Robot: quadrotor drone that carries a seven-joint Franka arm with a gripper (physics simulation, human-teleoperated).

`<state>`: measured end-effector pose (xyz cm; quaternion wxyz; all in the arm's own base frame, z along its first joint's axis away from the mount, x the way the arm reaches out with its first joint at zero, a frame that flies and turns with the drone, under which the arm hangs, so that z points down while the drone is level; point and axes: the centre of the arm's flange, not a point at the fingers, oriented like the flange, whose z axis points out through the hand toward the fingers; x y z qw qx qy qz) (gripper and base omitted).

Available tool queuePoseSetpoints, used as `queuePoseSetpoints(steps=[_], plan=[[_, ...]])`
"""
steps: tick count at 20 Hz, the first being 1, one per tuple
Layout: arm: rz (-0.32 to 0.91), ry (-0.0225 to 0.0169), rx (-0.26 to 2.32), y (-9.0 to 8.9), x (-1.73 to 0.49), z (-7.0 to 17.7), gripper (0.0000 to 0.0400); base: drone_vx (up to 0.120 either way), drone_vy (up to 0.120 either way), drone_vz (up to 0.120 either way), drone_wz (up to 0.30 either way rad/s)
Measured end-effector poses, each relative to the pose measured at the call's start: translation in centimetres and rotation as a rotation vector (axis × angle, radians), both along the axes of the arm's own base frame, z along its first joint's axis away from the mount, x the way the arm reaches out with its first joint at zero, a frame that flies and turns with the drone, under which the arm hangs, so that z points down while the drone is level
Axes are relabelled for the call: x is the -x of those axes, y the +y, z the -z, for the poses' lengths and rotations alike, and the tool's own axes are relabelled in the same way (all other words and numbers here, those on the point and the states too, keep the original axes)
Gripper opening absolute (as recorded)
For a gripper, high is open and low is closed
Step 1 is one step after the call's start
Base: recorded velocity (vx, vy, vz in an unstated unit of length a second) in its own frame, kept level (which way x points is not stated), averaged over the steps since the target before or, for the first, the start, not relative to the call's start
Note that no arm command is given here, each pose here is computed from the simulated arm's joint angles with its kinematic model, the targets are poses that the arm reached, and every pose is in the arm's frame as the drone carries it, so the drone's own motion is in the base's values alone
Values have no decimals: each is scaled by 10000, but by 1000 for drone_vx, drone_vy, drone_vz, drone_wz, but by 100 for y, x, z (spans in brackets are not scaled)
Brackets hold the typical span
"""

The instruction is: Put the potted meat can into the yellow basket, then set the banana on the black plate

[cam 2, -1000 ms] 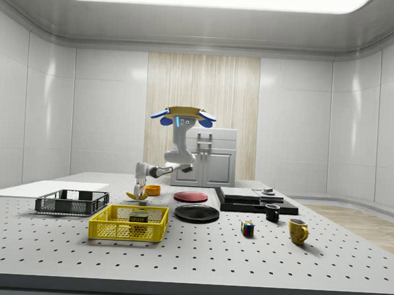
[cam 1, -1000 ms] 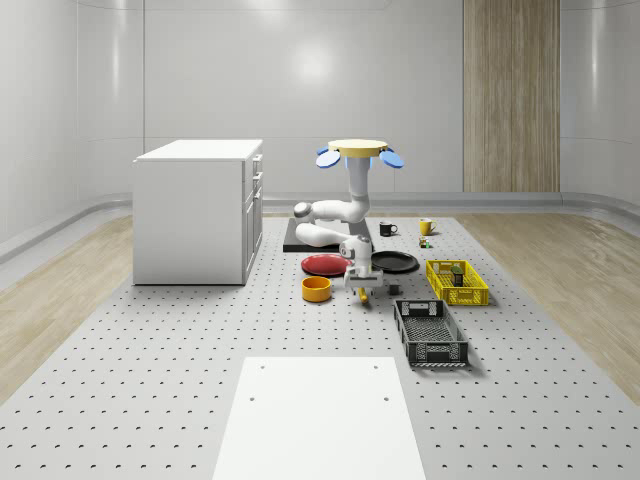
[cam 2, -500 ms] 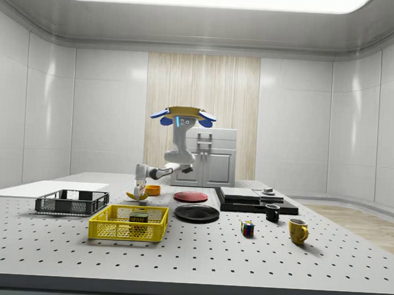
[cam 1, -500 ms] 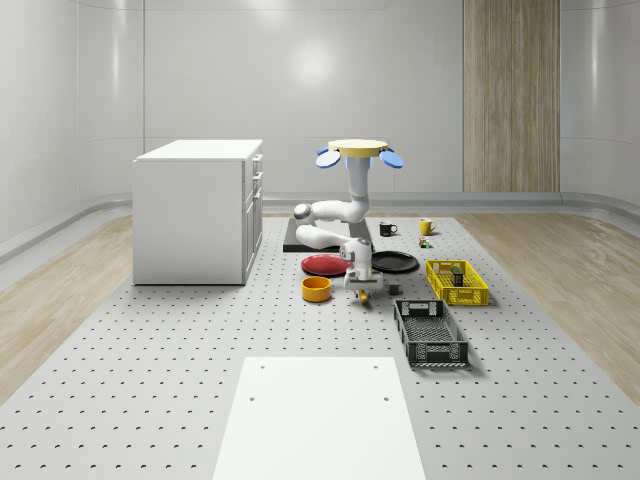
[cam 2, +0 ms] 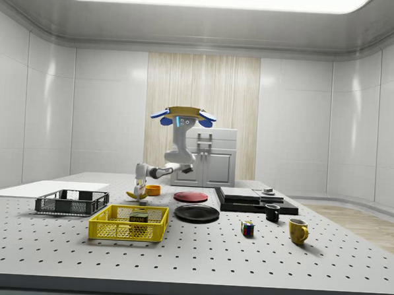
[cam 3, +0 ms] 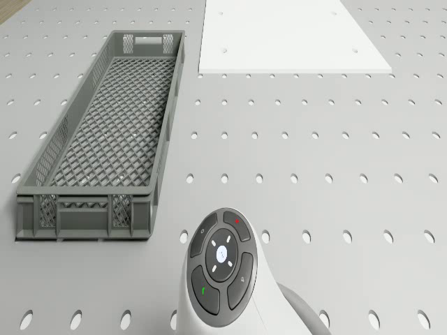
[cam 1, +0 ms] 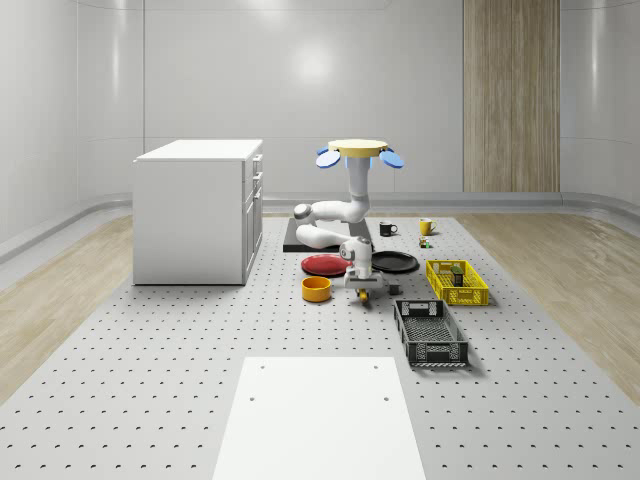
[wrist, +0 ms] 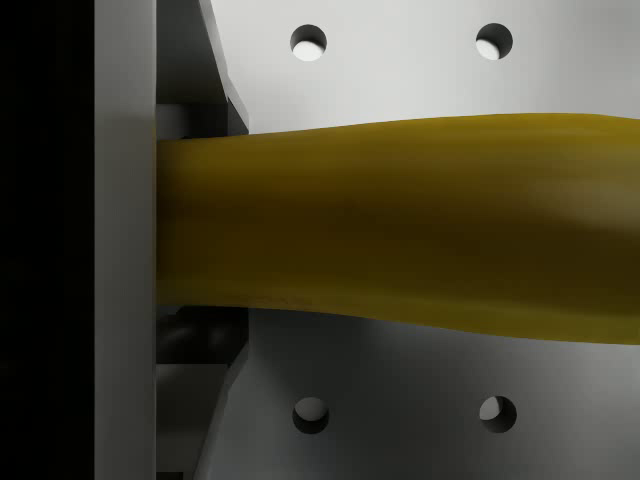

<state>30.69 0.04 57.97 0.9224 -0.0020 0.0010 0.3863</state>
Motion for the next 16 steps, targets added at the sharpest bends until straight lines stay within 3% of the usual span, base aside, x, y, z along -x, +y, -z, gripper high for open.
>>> queuePoseSetpoints(steps=[7, 11, 16], plan=[[-180, 6, 13, 0, 0, 212, 197, -6, 6, 120, 0], [-236, 7, 15, -1, 0, 256, 197, -120, 120, 110, 0], [-262, 7, 16, -1, 0, 278, 197, -120, 120, 0, 0]])
